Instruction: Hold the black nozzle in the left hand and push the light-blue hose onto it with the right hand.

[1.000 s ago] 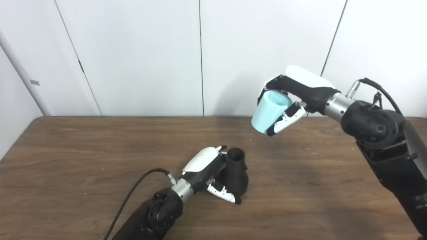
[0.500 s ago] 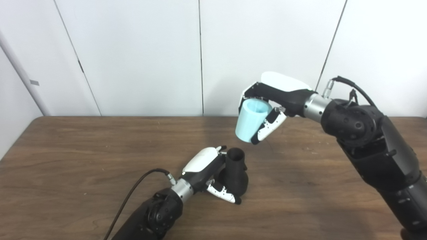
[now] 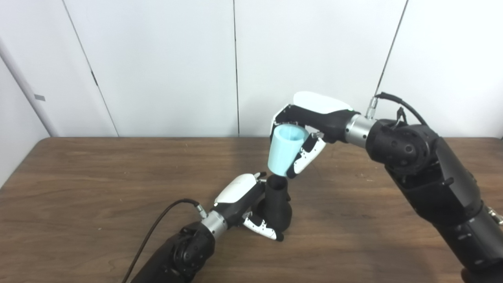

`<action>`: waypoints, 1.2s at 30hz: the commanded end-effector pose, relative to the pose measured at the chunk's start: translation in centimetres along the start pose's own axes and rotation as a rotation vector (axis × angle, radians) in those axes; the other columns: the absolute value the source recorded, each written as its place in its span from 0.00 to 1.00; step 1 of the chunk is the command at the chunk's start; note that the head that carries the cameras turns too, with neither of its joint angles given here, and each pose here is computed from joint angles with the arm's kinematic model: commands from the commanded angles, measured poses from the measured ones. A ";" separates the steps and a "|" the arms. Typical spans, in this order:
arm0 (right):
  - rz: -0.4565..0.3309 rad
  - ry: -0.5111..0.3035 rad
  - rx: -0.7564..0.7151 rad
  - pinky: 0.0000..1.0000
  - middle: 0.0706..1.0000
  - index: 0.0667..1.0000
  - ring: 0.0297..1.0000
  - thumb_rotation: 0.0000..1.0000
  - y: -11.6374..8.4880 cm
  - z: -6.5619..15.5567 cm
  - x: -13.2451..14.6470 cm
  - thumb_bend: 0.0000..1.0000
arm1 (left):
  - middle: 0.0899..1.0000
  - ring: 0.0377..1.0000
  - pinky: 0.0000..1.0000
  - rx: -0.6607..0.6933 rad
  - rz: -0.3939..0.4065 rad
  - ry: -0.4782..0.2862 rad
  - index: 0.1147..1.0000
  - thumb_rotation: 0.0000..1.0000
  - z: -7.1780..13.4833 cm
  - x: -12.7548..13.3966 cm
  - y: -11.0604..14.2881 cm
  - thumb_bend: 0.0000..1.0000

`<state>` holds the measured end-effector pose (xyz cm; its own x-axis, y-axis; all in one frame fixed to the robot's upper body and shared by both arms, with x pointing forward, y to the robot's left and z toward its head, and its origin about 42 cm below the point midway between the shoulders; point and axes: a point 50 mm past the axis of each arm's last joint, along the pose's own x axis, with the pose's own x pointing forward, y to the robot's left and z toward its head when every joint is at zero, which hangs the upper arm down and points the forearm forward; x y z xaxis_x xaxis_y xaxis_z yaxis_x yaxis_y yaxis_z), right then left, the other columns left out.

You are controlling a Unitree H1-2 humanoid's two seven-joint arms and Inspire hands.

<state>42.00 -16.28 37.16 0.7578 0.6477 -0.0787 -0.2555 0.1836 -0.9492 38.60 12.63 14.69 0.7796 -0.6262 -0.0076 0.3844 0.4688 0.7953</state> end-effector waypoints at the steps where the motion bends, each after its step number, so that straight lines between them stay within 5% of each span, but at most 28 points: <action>1: -0.071 -0.030 -0.050 0.35 0.45 0.45 0.43 0.00 -2.5 1.3 -0.3 0.50 | 0.42 0.61 1.00 -0.002 -0.202 0.165 0.43 0.00 -2.7 -2.2 -4.0 0.53; 26: 0.018 -0.030 -0.012 0.38 0.45 0.48 0.39 0.00 2.6 1.2 0.0 0.50 | 0.41 0.61 1.00 -0.010 -0.198 0.168 0.43 0.00 -2.4 -2.3 -3.8 0.53; 36: 0.040 -0.034 -0.018 0.37 0.44 0.48 0.39 0.00 1.9 1.5 0.0 0.50 | 0.41 0.61 1.00 -0.008 -0.194 0.166 0.43 0.00 -2.5 -2.3 -3.7 0.53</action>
<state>41.02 -15.53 34.56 0.7560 0.6454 -0.1092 -0.2839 0.1730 -0.9431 38.41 12.68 14.94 0.7822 -0.6227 -0.0203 0.3907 0.4648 0.7946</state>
